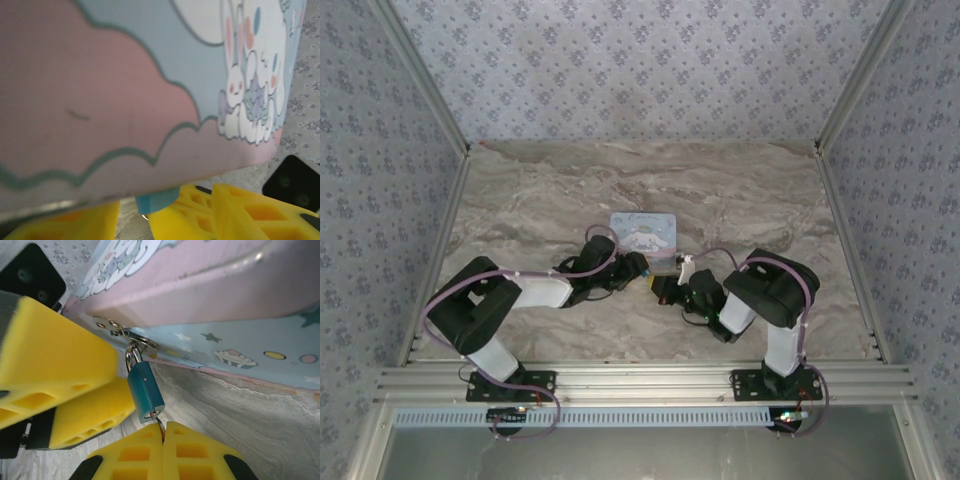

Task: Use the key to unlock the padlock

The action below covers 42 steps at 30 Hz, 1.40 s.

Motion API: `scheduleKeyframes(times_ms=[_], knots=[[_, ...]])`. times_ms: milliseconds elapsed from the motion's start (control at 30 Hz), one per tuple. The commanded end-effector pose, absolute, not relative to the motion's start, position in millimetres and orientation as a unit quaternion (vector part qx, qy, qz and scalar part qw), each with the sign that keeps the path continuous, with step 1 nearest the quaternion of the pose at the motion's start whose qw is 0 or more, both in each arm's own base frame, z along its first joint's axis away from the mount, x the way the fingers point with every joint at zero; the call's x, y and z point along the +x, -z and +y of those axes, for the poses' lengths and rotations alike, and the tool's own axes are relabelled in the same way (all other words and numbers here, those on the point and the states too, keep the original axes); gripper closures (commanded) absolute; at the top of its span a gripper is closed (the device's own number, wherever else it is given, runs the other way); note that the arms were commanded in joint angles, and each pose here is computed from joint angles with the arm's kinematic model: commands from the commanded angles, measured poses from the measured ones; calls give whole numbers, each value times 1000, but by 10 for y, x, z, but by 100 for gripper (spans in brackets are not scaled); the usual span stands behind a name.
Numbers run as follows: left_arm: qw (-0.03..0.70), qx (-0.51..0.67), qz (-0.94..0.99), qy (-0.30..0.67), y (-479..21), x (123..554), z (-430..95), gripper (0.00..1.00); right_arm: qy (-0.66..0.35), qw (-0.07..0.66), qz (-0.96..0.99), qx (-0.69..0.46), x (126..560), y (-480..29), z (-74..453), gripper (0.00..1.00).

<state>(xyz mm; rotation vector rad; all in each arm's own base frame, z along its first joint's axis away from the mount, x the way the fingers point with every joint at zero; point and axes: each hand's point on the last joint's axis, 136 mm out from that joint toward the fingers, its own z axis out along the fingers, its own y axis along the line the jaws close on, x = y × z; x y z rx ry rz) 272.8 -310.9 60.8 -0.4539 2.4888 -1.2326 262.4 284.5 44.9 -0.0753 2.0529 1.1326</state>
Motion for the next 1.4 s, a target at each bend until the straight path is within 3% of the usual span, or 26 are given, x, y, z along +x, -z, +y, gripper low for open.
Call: scheduleKeyframes(times_ms=[0, 267, 900, 1067, 1367], knots=[[170, -167, 870, 432, -650, 2766, -3137, 49, -460, 405, 790, -19, 2677, -648, 2884, 100], [167, -161, 869, 437, -670, 2767, -3211, 52, -476, 404, 781, -12, 2692, -742, 2928, 100], [171, -162, 866, 442, -686, 2794, -3272, 76, -506, 401, 763, 4, 2678, -978, 2991, 100], [176, -167, 863, 444, -737, 2794, -3251, 87, -496, 410, 765, 1, 2657, -973, 2925, 80], [182, -179, 859, 444, -821, 2787, -3197, 100, -442, 440, 782, -11, 2644, -908, 2610, 62]])
